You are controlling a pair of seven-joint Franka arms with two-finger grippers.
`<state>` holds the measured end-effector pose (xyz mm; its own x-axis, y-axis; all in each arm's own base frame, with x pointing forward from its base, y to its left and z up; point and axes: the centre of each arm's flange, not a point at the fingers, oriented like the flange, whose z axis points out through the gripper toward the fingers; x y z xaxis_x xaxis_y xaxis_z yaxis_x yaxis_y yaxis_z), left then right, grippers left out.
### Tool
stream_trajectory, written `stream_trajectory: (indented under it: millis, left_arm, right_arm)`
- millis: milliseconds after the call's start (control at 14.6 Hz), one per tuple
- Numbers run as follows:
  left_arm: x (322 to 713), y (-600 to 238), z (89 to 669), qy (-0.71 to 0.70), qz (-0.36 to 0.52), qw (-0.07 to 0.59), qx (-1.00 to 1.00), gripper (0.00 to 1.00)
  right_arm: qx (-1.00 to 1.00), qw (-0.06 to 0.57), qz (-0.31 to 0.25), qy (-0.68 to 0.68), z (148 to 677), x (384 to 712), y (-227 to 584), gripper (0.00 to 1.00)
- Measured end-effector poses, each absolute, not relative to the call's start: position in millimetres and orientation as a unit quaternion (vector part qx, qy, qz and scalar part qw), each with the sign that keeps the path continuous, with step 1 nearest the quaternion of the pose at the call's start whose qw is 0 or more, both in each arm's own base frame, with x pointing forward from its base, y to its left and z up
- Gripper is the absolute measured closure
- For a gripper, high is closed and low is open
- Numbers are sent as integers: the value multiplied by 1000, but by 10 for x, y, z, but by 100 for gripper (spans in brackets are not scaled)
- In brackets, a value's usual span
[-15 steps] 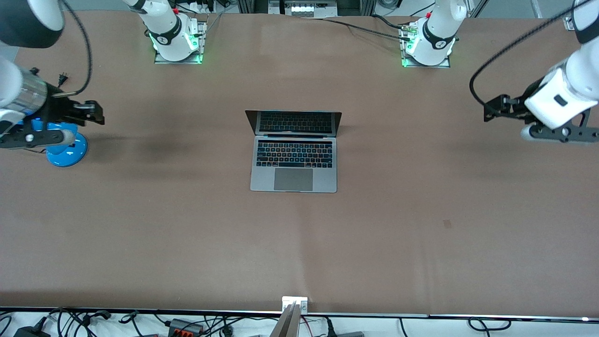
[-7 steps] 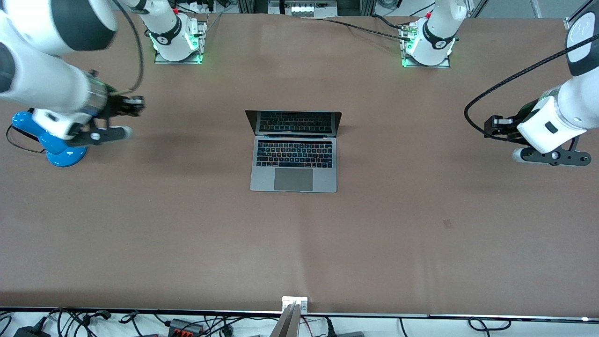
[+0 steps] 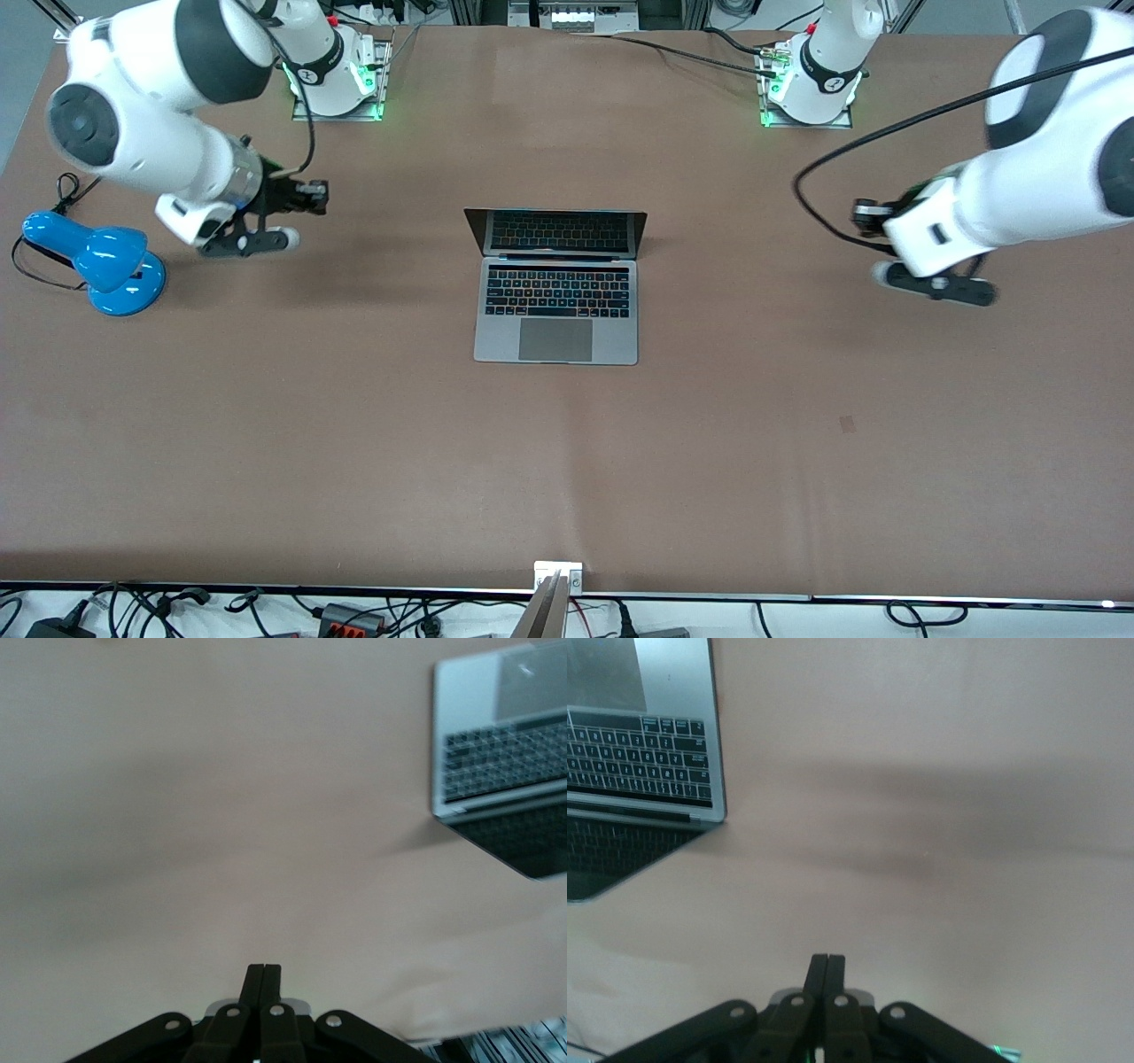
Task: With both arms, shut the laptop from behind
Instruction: 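Move both grippers toward the laptop's raised screen from behind, then lower both grippers onto the back of the laptop screen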
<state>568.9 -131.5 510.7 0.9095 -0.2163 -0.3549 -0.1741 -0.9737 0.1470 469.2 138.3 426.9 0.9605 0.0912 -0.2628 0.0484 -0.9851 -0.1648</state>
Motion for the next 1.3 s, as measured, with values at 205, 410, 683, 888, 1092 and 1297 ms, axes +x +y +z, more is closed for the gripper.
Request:
stream_trajectory:
  millis: [205,410,683,888,1092,1297]
  left_arm:
    - [5524,-1812,4894,-110,-205,59,971,99]
    - [5248,-2400,4706,-110,-216,45,969,99]
    - [4737,-3217,4271,-94,-197,33,975,99]
    - [4397,-3569,3933,-92,-178,35,979,99]
    - [4234,-3659,3740,-93,-173,35,980,99]
    - [4156,-3766,3599,-88,-140,54,985,99]
  right_arm:
    - [-985,97,133,-44,4163,4378,1590,99]
    - [-982,125,138,-40,4105,4277,1745,99]
    - [-975,151,156,-55,3909,4119,2207,99]
    - [-974,149,164,-51,3771,4018,2509,99]
    - [-976,132,165,-44,3552,3873,2869,99]
    - [-978,124,164,-37,3303,3888,2960,99]
